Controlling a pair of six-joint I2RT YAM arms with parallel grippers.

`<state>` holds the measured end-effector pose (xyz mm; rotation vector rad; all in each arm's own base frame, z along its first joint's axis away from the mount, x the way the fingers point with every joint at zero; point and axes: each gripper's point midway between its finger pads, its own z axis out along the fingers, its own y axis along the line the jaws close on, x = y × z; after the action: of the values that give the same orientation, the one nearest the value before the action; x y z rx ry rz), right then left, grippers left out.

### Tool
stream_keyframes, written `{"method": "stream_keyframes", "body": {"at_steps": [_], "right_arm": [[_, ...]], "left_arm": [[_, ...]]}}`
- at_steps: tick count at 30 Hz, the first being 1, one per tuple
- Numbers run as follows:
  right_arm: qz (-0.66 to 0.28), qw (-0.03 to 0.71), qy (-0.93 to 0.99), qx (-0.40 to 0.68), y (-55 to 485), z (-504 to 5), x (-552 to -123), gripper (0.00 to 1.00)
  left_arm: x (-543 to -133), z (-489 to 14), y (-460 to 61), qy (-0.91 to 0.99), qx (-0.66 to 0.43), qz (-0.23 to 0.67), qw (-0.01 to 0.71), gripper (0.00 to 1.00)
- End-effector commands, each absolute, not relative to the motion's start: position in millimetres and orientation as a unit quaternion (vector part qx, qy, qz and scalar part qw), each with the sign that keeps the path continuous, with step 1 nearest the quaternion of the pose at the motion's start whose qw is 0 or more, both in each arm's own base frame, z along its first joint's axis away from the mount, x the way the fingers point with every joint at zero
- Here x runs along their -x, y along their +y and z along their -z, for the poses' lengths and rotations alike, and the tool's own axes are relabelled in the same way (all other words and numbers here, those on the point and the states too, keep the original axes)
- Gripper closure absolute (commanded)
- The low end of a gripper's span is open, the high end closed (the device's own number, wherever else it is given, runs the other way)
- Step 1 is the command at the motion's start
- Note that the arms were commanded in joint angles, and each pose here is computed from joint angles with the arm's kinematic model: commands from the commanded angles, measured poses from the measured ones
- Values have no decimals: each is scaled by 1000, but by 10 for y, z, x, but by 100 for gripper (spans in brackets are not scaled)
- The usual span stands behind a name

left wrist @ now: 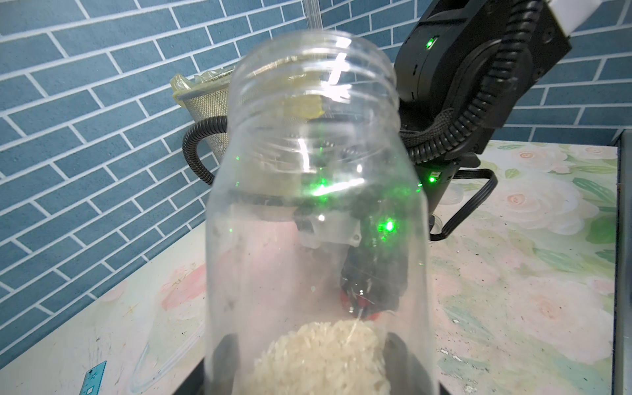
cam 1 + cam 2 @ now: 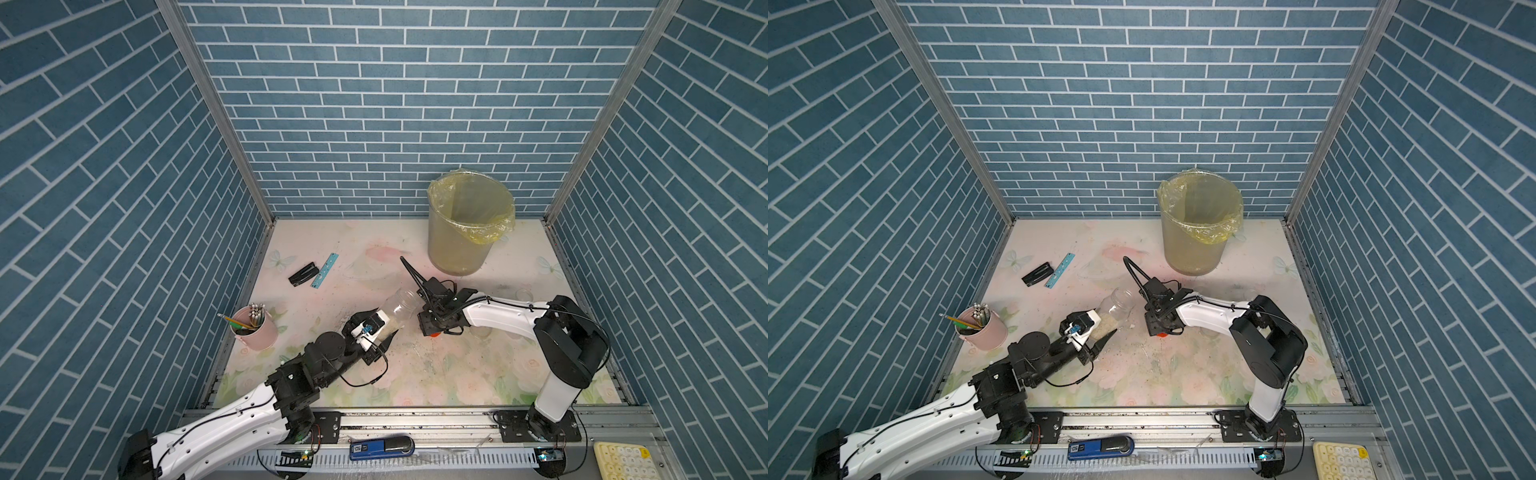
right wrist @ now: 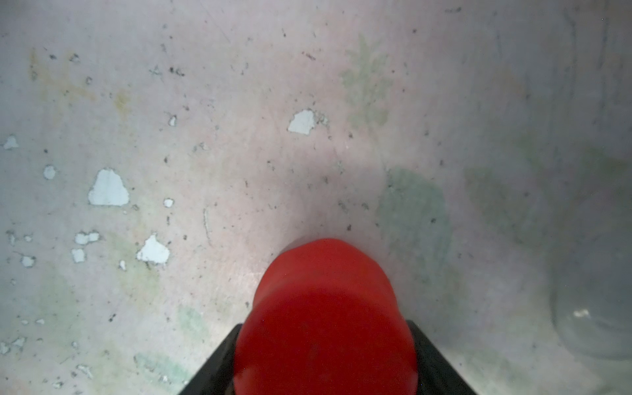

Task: Empty moldy rice from jars
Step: Place the lid at the center of the board.

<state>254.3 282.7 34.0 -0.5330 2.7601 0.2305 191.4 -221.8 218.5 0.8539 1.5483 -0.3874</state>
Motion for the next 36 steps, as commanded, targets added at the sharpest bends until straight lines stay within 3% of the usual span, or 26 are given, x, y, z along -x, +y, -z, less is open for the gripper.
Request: {"method": "stream_keyframes", "body": {"at_steps": [1, 5, 15, 17, 18, 22, 23, 36], "right_arm": [[-78, 149, 972, 167, 2839, -366, -2539, 78], [-84, 146, 971, 167, 2866, -377, -2538, 67], [-85, 148, 973, 155, 2841, -377, -2526, 56], [-86, 149, 973, 157, 2848, -378, -2521, 46], [-87, 149, 973, 156, 2849, -374, -2522, 36], [-89, 155, 972, 152, 2866, -392, -2548, 23], [-87, 154, 973, 149, 2854, -386, -2550, 2], [-98, 179, 968, 145, 2874, -608, -2598, 2]], "left_arm": [[-1935, -2375, -2176, 659, -352, 172, 642, 62], [-1932, -2360, -2138, 660, -346, 170, 645, 63], [-1933, -2354, -2143, 661, -346, 170, 643, 62], [-1932, -2355, -2143, 661, -346, 171, 644, 62], [-1934, -2356, -2138, 661, -345, 171, 644, 62], [-1933, -2367, -2126, 661, -342, 171, 646, 62], [-1932, -2363, -2120, 661, -342, 171, 646, 62], [-1930, -2435, -2010, 662, -317, 170, 658, 60]]}}
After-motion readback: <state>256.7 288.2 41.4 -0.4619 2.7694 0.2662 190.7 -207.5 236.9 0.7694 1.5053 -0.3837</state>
